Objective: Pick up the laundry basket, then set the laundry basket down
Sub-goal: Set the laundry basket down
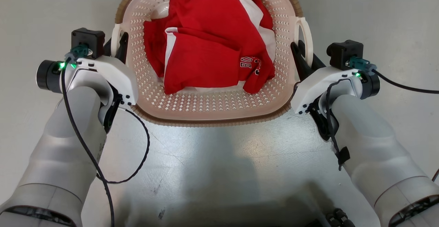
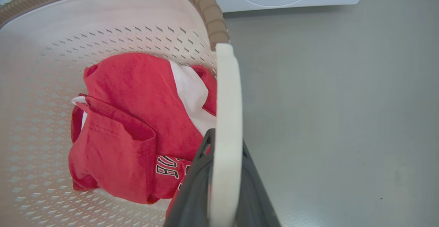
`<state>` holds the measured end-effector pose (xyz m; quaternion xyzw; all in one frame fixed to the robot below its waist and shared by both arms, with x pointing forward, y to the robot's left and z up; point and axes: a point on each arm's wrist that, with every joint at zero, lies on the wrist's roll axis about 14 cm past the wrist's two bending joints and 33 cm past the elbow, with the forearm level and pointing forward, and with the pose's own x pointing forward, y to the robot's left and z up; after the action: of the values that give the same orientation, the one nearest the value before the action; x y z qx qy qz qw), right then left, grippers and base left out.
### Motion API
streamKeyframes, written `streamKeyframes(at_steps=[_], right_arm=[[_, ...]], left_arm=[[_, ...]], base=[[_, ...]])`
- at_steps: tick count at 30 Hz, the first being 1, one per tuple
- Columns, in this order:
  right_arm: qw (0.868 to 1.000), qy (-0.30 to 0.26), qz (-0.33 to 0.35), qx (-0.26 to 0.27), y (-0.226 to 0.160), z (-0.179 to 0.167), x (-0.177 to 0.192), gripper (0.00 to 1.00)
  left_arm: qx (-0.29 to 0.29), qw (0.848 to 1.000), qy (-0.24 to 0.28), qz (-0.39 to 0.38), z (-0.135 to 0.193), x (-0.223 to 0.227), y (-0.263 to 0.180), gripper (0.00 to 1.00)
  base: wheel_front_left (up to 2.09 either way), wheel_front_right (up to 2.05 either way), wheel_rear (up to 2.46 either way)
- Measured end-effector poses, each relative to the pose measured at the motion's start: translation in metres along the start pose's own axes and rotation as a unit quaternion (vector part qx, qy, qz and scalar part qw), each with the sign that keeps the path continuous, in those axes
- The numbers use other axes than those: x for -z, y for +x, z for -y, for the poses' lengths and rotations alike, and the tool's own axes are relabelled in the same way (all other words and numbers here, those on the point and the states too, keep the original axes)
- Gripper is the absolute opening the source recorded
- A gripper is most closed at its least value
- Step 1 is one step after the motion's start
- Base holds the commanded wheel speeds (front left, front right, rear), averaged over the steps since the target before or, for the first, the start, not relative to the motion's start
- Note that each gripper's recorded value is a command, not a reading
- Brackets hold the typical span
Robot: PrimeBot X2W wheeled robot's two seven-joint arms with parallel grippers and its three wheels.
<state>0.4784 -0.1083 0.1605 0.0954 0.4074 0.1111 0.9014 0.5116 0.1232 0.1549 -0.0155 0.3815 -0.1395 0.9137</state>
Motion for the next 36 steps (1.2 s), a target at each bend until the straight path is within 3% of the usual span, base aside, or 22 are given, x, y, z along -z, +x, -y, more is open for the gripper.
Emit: streamKeyframes(at_steps=[16,17,18,19,20,36], right_arm=[[1.000,0.004,-0.006,0.001,0.005,0.001,0.007,0.00],[1.000,0.006,-0.005,0.003,0.005,0.002,0.007,0.00],[1.000,0.007,-0.005,0.005,0.006,0.003,0.006,0.31],[1.000,0.005,-0.004,0.005,0.006,0.003,0.006,0.90],[1.000,0.003,-0.003,0.006,0.007,0.005,0.005,1.00],[0.999,-0.012,0.024,0.023,0.005,0.016,-0.008,1.00]], left_arm=[[-0.002,1.000,0.005,-0.008,-0.002,0.008,0.001,0.00],[-0.003,1.000,0.004,-0.008,-0.002,0.008,0.002,0.25],[-0.003,1.000,0.003,-0.008,-0.003,0.008,0.002,0.68],[-0.004,1.000,0.002,-0.007,-0.003,0.008,0.003,1.00],[-0.006,1.000,0.001,-0.007,-0.004,0.008,0.004,1.00],[-0.028,1.000,-0.010,-0.005,-0.010,0.003,0.000,1.00]], base=[[0.00,0.00,0.00],[0.00,0.00,0.00],[0.00,0.00,0.00],[0.00,0.00,0.00],[0.00,0.00,0.00],[0.00,0.00,0.00]])
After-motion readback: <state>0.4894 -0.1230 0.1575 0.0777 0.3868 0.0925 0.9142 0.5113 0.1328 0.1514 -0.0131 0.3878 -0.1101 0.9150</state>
